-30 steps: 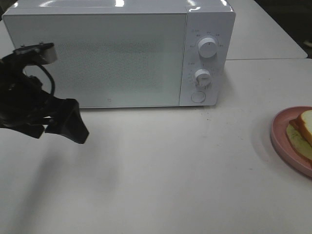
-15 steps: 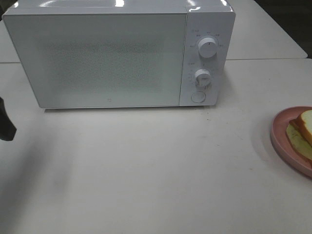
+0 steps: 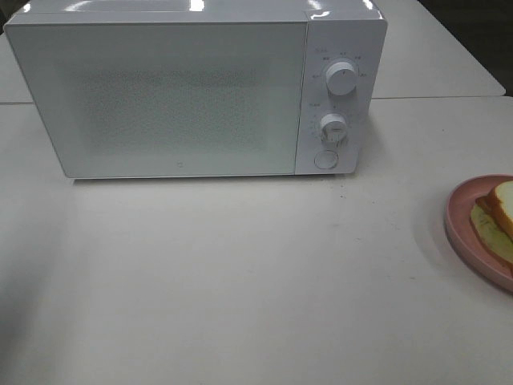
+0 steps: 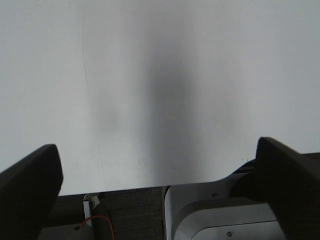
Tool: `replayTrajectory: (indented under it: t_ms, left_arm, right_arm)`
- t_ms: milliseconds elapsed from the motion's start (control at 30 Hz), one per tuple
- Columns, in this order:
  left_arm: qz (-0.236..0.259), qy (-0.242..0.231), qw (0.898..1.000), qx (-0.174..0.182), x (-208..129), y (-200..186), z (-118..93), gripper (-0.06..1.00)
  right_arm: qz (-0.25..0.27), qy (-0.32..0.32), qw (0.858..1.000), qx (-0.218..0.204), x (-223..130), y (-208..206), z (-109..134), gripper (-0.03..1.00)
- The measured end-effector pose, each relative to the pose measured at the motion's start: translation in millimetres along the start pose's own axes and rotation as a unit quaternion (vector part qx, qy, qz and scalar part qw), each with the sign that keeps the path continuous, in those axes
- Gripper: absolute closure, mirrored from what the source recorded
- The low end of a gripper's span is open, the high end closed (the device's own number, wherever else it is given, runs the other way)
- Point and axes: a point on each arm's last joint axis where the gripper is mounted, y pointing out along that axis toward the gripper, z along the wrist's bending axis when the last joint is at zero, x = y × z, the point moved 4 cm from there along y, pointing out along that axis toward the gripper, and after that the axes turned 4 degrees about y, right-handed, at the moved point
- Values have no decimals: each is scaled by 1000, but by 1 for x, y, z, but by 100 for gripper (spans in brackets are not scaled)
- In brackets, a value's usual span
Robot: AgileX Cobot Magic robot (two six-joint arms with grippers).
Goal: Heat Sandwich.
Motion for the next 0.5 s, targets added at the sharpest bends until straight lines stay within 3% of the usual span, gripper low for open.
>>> replayTrajectory:
  t_ms: [400,500]
  left_arm:
    - [-63,49,997,-9,-46,-25,-10,-4]
    - [-103,56,993,-4,-51,-35,-12,-4]
  right_arm:
    - [0,0,1000,0,0,0,0,20]
    - [0,0,1000,0,0,0,0,20]
